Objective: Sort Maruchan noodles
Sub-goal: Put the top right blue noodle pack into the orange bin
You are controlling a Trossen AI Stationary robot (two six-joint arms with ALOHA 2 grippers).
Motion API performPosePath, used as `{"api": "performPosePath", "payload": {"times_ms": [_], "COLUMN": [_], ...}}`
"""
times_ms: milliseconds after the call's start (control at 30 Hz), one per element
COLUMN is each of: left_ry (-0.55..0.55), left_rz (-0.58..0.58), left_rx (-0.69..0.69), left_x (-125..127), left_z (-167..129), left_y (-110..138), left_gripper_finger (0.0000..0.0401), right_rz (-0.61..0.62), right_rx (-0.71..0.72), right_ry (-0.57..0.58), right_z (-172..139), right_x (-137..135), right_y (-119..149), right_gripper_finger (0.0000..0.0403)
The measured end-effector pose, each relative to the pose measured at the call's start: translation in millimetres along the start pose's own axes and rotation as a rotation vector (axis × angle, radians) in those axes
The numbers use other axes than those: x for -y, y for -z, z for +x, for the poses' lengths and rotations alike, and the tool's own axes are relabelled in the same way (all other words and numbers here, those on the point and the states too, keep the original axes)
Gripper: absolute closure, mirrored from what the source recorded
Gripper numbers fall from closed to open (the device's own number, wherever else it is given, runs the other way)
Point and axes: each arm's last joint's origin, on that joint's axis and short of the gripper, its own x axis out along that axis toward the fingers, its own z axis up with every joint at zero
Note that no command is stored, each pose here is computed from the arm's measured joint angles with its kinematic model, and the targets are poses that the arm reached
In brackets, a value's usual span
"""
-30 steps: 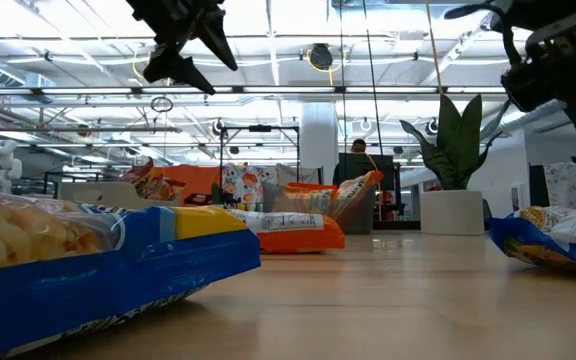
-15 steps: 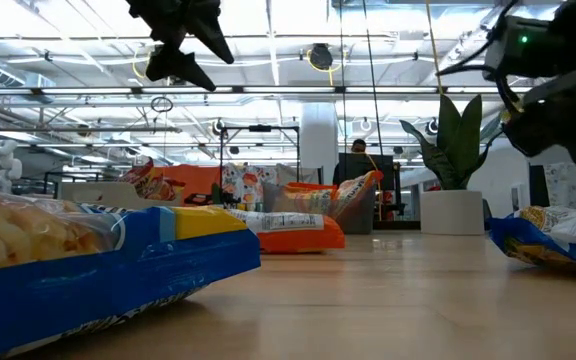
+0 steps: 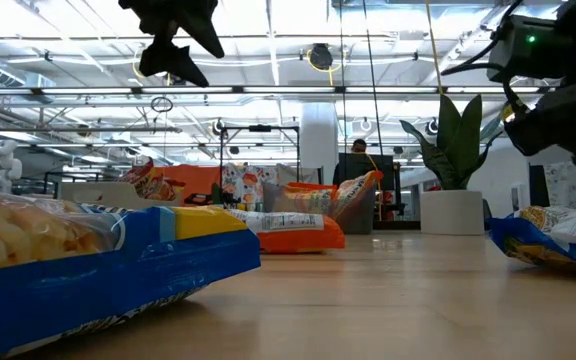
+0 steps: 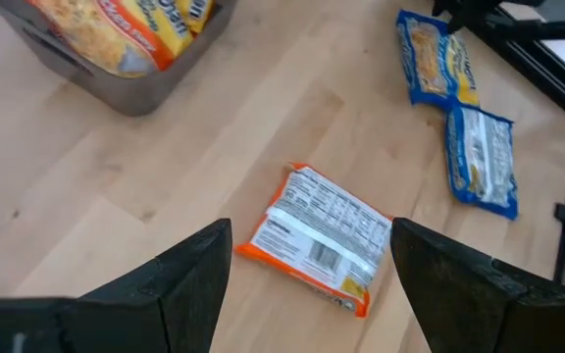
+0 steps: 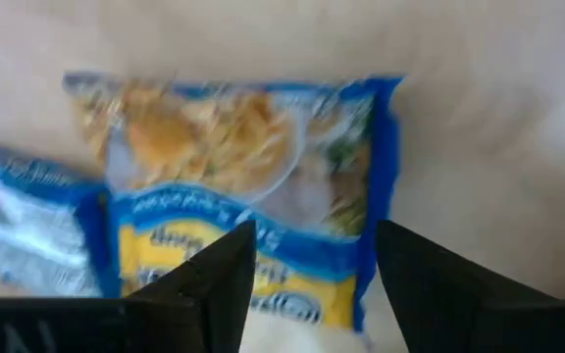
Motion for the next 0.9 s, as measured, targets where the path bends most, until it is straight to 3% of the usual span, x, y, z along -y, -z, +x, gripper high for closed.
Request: {"api": "performPosePath", "payload": {"times_ms": [233, 600, 900], "left_ry": [-0.041, -0.062, -0.121], "left_rz": [-0.095, -0.153, -0.227], "left_rx": [0.041, 0.062, 0.113], "left_x": [-0.9, -1.7, -3.6], "left_z": [-0.1, -0.2, -0.5], "left_y": [-1.8, -2.5, -3.8], "left_gripper_finger": [0.0121, 0.0121, 0.0121], "right_rz": [-0.008, 0.025, 0.033], "right_rx": [-0.031, 0.008, -0.049], "right_ry": [0.023, -0.315, -0.483], "right_z": [12.6, 33.0, 47.1], "right_x": [3.8, -9.2, -7.5], "right_y": [-1.2, -13.0, -12.6], "right_gripper_finger": [0.0200, 0.0203, 0.0261]}}
